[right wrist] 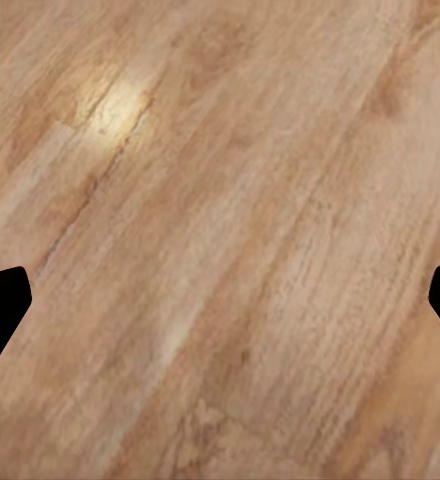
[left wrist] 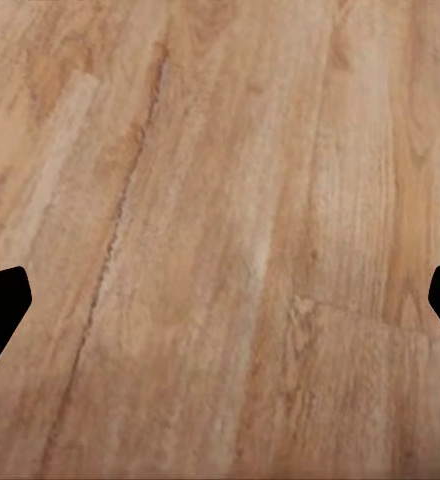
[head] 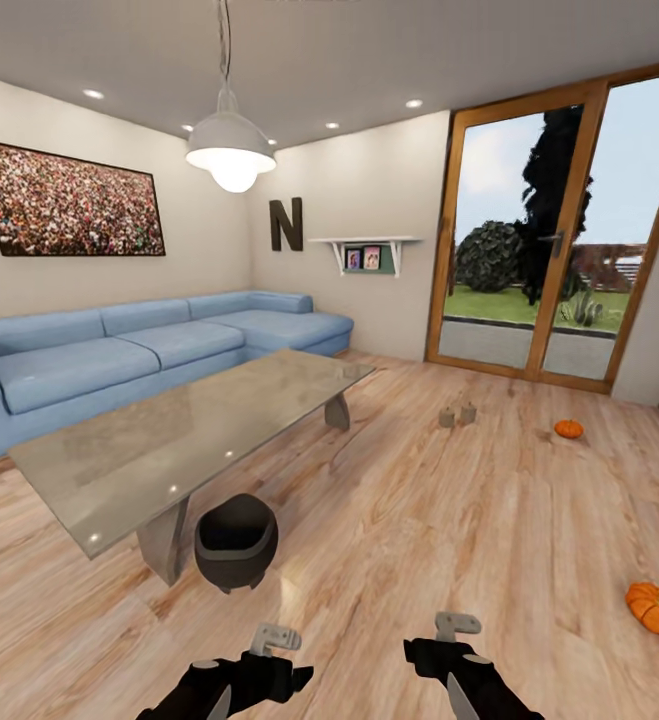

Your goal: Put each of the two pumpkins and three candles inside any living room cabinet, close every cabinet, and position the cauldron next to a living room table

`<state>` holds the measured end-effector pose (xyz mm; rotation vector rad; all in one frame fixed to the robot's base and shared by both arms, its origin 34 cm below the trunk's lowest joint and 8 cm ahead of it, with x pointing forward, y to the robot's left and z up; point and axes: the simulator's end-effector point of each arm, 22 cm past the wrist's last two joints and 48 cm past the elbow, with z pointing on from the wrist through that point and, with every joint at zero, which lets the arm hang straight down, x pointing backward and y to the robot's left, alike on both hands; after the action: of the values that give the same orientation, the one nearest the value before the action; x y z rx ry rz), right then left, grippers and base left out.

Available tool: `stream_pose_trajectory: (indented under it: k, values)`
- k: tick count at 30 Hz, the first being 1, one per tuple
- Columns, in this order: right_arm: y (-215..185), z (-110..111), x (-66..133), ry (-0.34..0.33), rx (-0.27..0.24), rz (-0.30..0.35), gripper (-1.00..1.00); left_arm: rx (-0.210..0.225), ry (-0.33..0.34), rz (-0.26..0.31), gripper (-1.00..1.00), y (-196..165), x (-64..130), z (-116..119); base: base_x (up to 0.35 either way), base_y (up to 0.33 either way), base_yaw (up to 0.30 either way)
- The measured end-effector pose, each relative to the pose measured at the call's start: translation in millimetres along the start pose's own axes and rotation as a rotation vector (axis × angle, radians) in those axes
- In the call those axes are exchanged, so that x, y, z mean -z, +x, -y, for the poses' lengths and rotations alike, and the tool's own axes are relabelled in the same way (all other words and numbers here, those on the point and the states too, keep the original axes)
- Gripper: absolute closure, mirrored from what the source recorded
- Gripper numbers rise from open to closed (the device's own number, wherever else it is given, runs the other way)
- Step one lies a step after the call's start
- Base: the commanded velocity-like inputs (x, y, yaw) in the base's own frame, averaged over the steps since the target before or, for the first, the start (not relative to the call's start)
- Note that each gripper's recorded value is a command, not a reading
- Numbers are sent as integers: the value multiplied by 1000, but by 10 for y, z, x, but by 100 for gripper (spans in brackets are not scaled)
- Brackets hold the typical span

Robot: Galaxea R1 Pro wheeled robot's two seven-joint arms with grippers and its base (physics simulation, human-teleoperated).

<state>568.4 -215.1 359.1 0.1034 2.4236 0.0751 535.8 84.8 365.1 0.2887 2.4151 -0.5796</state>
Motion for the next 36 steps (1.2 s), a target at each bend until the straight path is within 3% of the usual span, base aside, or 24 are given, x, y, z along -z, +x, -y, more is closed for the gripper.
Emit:
stream_pose_trajectory:
  k: [11, 26, 36]
  values:
    - [-204, -23, 144, 1, 1, 0, -100, 4, 0, -7, -100, -162, 133, 65, 0, 0, -42]
    - [-249, 2, 182, 4, 0, -3, -100, 1, 5, 0, -100, -252, 176, 94, -7, 0, -279]
    - [-246, 10, 179, 5, 0, -4, -100, 1, 5, 1, -100, -254, 172, 97, -222, 78, -296]
